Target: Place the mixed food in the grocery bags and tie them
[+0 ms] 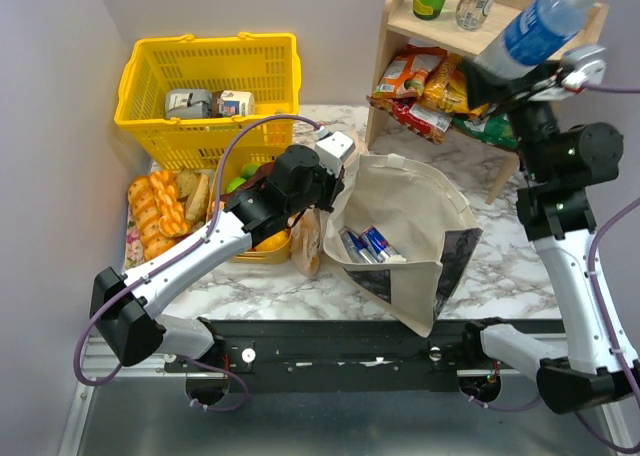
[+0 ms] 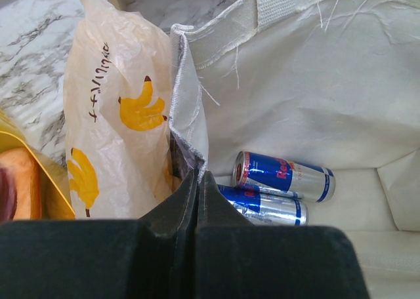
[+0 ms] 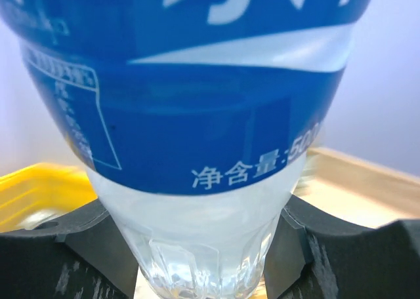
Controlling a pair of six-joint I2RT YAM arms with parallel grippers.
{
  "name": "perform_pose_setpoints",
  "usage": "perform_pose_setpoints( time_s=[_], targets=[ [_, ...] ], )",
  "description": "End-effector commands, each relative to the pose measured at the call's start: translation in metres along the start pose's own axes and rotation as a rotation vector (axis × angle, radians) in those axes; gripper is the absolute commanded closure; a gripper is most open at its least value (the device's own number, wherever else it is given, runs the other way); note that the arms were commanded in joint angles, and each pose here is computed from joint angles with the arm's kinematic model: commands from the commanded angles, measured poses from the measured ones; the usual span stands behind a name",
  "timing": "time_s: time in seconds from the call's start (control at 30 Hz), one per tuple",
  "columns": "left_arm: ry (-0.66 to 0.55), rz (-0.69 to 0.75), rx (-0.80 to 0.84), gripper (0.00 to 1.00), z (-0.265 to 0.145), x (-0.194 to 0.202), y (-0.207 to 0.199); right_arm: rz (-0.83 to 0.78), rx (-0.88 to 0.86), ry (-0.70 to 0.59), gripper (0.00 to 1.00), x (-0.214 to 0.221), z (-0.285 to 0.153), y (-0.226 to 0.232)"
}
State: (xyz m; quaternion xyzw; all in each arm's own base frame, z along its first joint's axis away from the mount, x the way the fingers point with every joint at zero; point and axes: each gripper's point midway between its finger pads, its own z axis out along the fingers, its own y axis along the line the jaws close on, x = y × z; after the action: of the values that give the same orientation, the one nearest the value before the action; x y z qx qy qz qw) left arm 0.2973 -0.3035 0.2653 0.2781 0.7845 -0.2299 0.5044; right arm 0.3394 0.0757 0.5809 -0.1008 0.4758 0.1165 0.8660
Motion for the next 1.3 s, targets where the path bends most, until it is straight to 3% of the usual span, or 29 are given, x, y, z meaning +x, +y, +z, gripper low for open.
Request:
perform_pose_setpoints(
  time_s=[0.0,0.17,0.2,0.3,0.5,0.73,0.9,1.07,1.27],
  targets=[
    [0.057,0.003,-0.001,1.0,-0.011,0.017,-0.003,0.111,-0.188,0.086,0.99,0.038,-0.028,0.07],
    [0.053,0.003,-0.003,1.0,-0.012,0.016,-0.003,0.229,-0.292,0.471,0.99,0.151,-0.083,0.12],
    [0.053,0.004,-0.003,1.0,-0.012,0.016,-0.003,0.253,-0.309,0.608,0.99,0.183,-0.107,0.13],
    [0.053,0.006,-0.01,1.0,-0.011,0.018,-0.002,0.272,-0.369,0.824,0.99,0.216,-0.157,0.151],
    [0.062,0.008,-0.019,1.0,-0.007,0.022,0.0,0.323,-0.317,1.086,0.99,0.253,-0.221,0.154],
    [0.077,0.012,-0.025,1.0,-0.004,0.026,0.001,0.436,-0.295,1.31,0.99,0.296,-0.269,0.178],
    [0.086,0.018,-0.041,1.0,-0.003,0.027,0.004,0.393,-0.272,1.48,0.99,0.296,-0.297,0.18],
    [0.07,0.016,-0.034,1.0,-0.006,0.024,0.003,0.468,-0.32,1.637,0.99,0.293,-0.33,0.202],
    [0.079,0.021,-0.037,1.0,-0.005,0.025,0.003,0.3,-0.462,1.672,0.99,0.271,-0.344,0.226]
  ],
)
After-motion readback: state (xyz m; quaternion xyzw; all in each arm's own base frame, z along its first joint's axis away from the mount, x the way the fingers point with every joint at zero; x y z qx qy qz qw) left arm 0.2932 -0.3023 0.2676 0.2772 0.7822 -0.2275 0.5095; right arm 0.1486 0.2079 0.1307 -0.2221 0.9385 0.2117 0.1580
